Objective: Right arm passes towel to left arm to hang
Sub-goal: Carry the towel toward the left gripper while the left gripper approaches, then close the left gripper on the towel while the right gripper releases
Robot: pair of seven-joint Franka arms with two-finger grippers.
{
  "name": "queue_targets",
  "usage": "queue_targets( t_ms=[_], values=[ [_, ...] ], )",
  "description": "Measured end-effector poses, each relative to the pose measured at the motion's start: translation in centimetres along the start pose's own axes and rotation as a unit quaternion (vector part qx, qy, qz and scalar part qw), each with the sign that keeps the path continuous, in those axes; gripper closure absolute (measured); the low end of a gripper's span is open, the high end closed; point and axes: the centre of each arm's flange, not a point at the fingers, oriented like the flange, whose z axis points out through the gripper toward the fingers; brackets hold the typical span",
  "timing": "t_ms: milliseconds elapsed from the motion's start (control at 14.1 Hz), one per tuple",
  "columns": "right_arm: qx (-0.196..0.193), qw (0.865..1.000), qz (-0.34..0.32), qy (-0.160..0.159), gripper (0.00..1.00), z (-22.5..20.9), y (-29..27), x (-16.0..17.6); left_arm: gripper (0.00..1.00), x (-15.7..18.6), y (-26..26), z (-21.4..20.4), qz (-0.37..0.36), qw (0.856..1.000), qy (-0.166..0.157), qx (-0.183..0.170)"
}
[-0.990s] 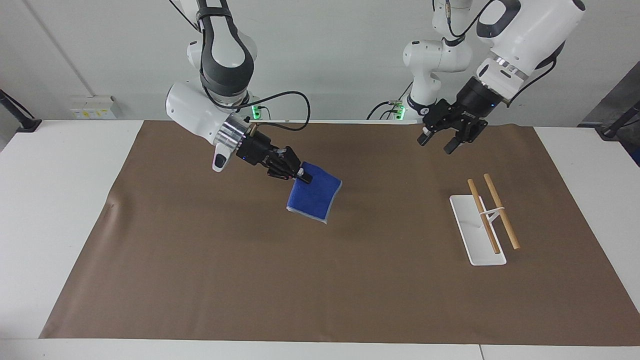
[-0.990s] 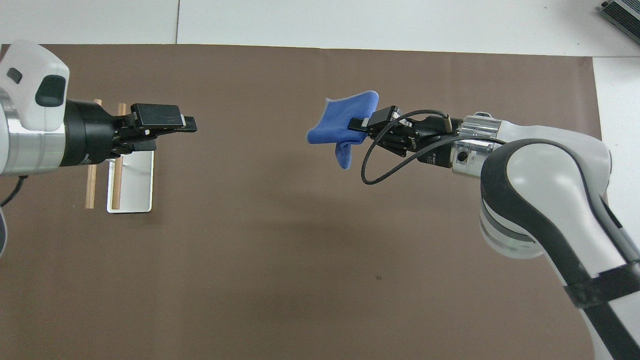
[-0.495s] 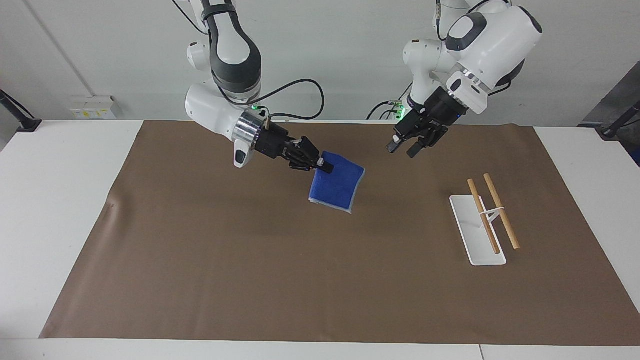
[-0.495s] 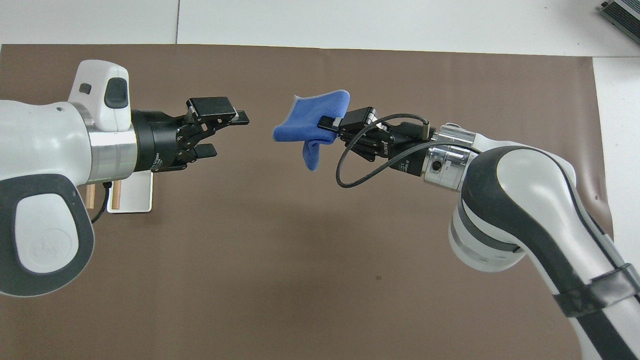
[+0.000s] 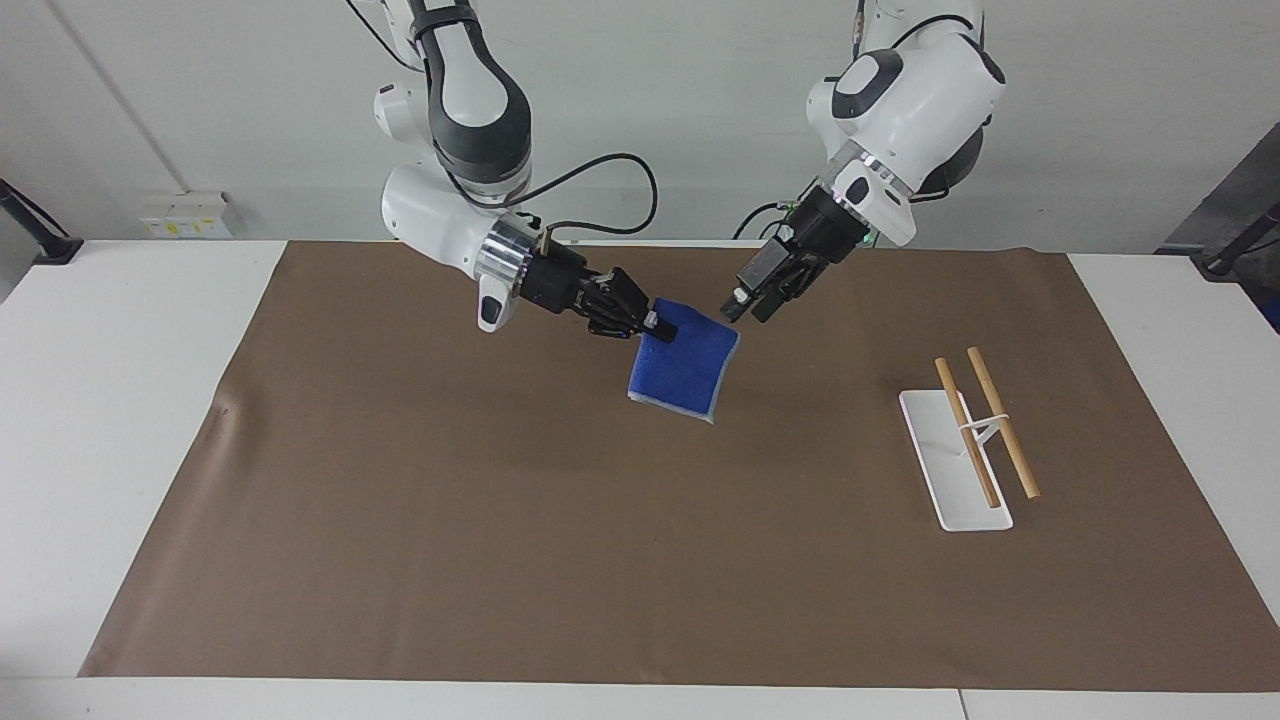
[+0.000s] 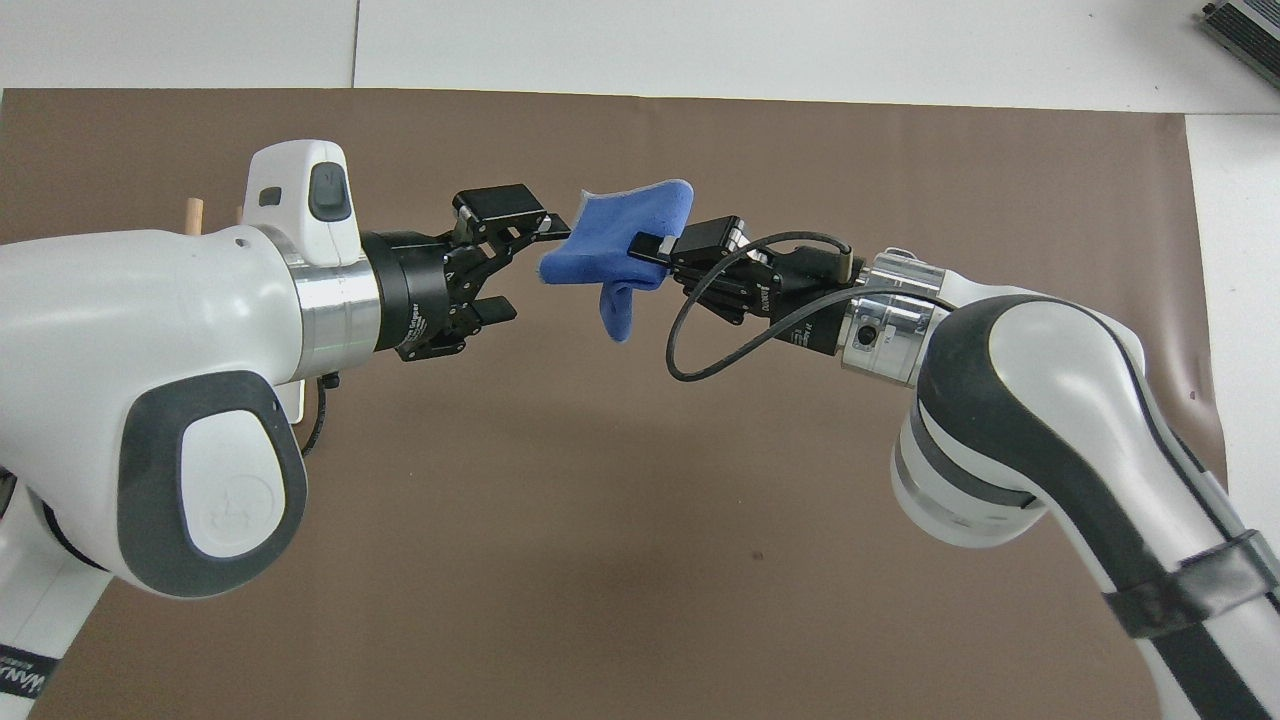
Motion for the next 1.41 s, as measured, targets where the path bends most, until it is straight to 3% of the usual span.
queue_targets(
  t_ms=[141, 354, 849, 1203, 1273, 1415],
  values=[
    [0.0, 1.0, 0.0, 0.0, 0.95, 0.0, 0.0, 0.0, 0.0, -0.3, 0.0, 1.8, -0.035, 0.999, 0.012, -0.019],
    [0.0, 1.0, 0.0, 0.0, 0.95, 0.0, 0.0, 0.0, 0.12, -0.4, -0.1, 3.8, -0.081, 0.996, 0.016, -0.041],
    [0.0, 1.0, 0.0, 0.0, 0.95, 0.0, 0.0, 0.0, 0.96, -0.2, -0.1, 3.9, -0.079, 0.996, 0.017, -0.043],
    [0.0, 1.0, 0.0, 0.001, 0.95, 0.0, 0.0, 0.0, 0.98, -0.3, 0.2, 3.6, -0.068, 0.996, 0.017, -0.046],
    [0.0, 1.0, 0.0, 0.004, 0.92, -0.1, 0.0, 0.1, 0.98, -0.5, 0.3, 3.6, -0.066, 0.997, 0.017, -0.047],
    [-0.004, 1.0, -0.001, 0.023, 0.71, -0.5, 0.1, 0.5, 0.98, -1.2, 0.7, 3.7, -0.06, 0.997, 0.014, -0.05]
  ],
)
